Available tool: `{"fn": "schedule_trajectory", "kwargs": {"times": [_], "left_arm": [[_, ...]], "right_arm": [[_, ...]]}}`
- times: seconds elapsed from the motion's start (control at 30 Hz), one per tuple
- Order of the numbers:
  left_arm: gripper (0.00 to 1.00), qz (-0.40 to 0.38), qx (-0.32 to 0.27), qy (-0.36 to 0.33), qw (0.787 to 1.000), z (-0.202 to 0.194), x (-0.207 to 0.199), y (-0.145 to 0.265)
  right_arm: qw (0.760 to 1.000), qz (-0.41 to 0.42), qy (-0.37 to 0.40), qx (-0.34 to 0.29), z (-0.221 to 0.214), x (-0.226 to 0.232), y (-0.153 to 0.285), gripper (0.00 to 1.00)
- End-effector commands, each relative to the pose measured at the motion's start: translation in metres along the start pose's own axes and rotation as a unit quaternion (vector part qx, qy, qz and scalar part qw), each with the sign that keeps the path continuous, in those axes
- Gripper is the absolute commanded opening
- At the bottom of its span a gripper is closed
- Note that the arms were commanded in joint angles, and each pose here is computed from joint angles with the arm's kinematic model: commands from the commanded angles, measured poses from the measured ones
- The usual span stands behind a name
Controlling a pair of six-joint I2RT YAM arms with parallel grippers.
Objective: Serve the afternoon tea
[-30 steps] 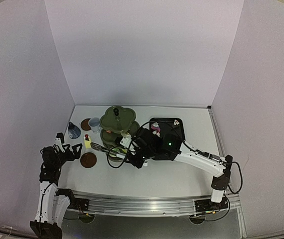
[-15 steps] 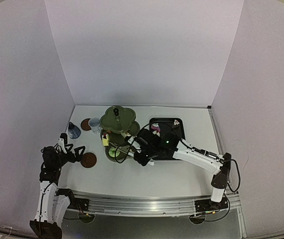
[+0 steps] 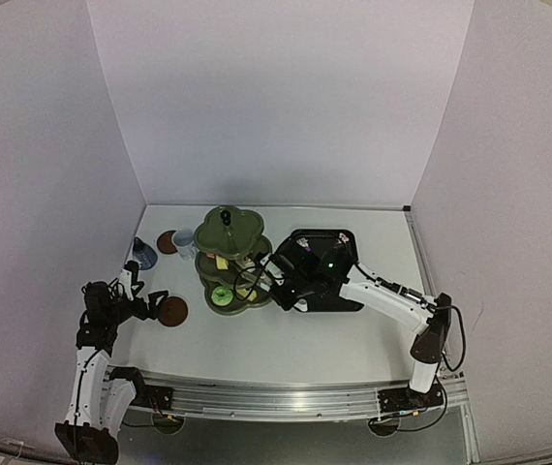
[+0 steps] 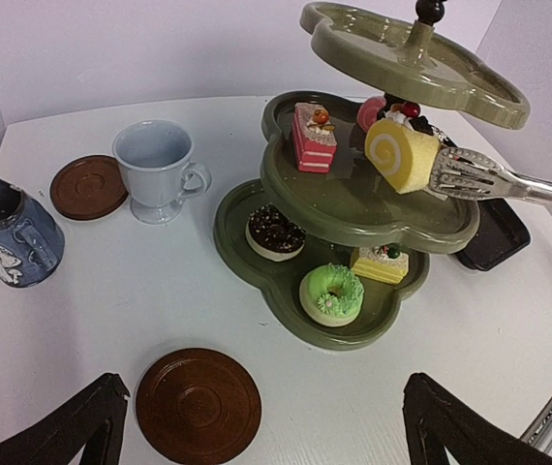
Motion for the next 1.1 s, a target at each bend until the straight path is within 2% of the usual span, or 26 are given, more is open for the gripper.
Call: {"fn": "schedule_trajectory", "kwargs": {"times": [0.0,0.57,0.8,1.07], "left_arm": [[1.0,0.0,-0.017,-0.021,1.0,0.013,-0.002,0.005],[1.0,0.001,-0.02,-0.023,1.0,0.013,-0.002,0.006],[1.0,0.001,-0.019,-0.022,1.0,0.012,-0.001,0.005],[1.0,0.0,-0.019,-0.023,1.0,0.012,-0.001,0.004]], "right_arm": [[1.0,0.009,0.006,-0.029,0.015,0.002,0.01,0.0],[1.0,-0.003,-0.004,-0.021,0.022,-0.004,-0.008,0.0],[1.0,-0.002,-0.004,-0.021,0.022,-0.004,-0.006,0.17],[1.0,0.002,-0.006,-0.021,0.021,-0.003,-0.003,0.24]]}}
Point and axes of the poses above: each gripper's point midway between its finger pads, its own y axis back along the fingers, its own x axis along the line the jaws close on, z = x × y, the point moved 4 cm from there along y, back along the fingers, and after that the axes turned 5 degrees about -y, right-handed, at the moved point
